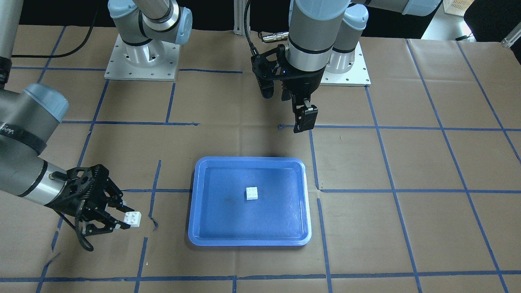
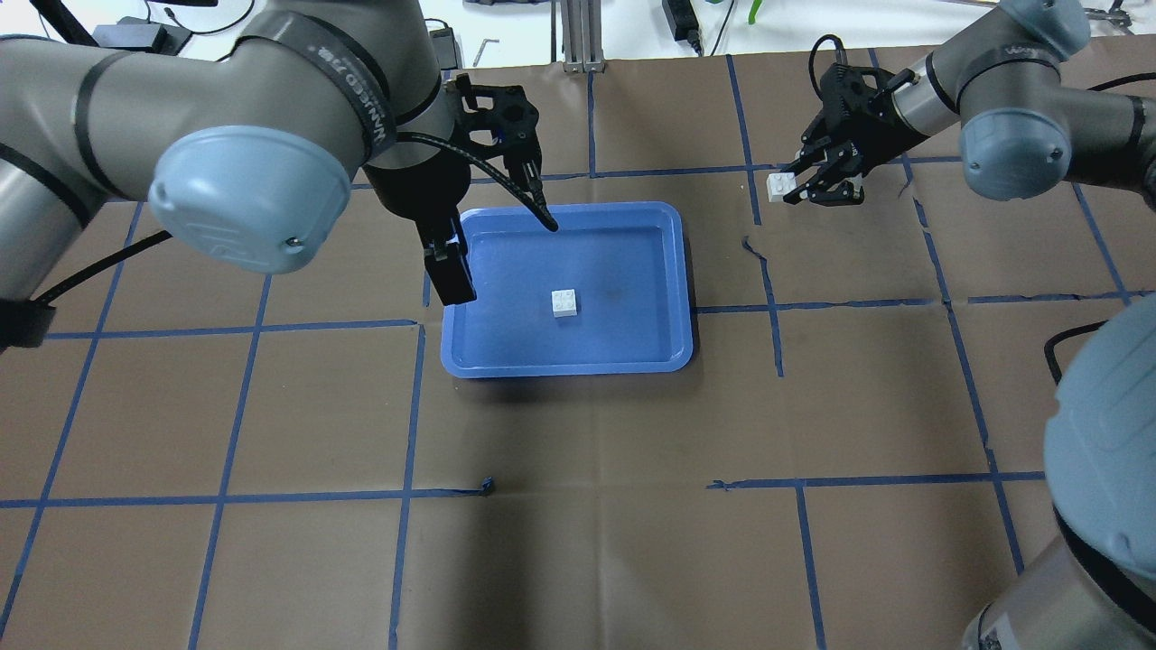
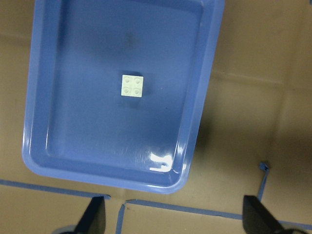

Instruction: Assemble white blocks and place on blue tray

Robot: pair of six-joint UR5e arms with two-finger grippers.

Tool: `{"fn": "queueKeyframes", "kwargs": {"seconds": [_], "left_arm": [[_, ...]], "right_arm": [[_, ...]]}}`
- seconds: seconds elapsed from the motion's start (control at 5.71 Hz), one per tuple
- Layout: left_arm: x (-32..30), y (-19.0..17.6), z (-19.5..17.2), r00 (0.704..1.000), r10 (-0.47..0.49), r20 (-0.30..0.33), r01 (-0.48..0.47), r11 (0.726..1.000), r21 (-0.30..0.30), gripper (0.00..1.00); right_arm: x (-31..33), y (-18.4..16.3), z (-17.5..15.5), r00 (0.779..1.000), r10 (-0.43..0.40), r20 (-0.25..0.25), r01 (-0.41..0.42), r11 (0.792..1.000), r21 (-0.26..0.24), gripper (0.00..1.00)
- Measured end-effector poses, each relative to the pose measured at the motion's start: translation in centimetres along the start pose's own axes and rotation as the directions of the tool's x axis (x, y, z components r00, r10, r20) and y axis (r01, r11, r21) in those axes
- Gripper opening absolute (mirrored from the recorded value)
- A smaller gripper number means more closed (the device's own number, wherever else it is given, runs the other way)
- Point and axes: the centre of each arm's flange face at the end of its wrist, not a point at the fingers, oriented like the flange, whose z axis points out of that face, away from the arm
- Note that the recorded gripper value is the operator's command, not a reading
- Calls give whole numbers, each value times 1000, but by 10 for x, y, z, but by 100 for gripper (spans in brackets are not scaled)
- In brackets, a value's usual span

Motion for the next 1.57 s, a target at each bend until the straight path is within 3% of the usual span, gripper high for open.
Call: {"fn": "queueKeyframes", "kwargs": {"seconds": [0.17, 0.35, 0.53, 0.7, 0.88, 1.05, 1.22, 1.57], "left_arm": [[12, 15, -18, 982, -188, -1, 188, 982, -1, 99], [15, 27, -30, 905, -426, 7, 426, 905, 11, 99], [10, 42, -43, 745, -666, 16, 665, 745, 46, 99], [-3, 63, -54, 543, -840, 9, 836, 542, 87, 99], [-13, 80, -60, 409, -913, -1, 907, 406, 110, 99], [-18, 89, -64, 347, -938, -6, 931, 344, 121, 99], [-20, 92, -65, 321, -947, -9, 940, 318, 125, 99], [-26, 99, -62, 316, -949, -10, 944, 313, 108, 99]], "right_arm": [[-14, -37, 22, 1000, 27, 12, -27, 1000, 1, 31], [-28, -75, 48, 998, 59, -6, -59, 998, -4, 31], [-44, -110, 74, 995, 88, -40, -88, 996, 2, 31], [-63, -137, 99, 992, 106, -71, -105, 994, 17, 31], [-79, -153, 125, 992, 97, -83, -96, 995, 21, 31], [-88, -159, 151, 994, 79, -80, -78, 997, 15, 31], [-94, -159, 169, 995, 70, -69, -70, 998, 10, 31], [-105, -153, 185, 997, 66, -45, -66, 998, 3, 31]]}}
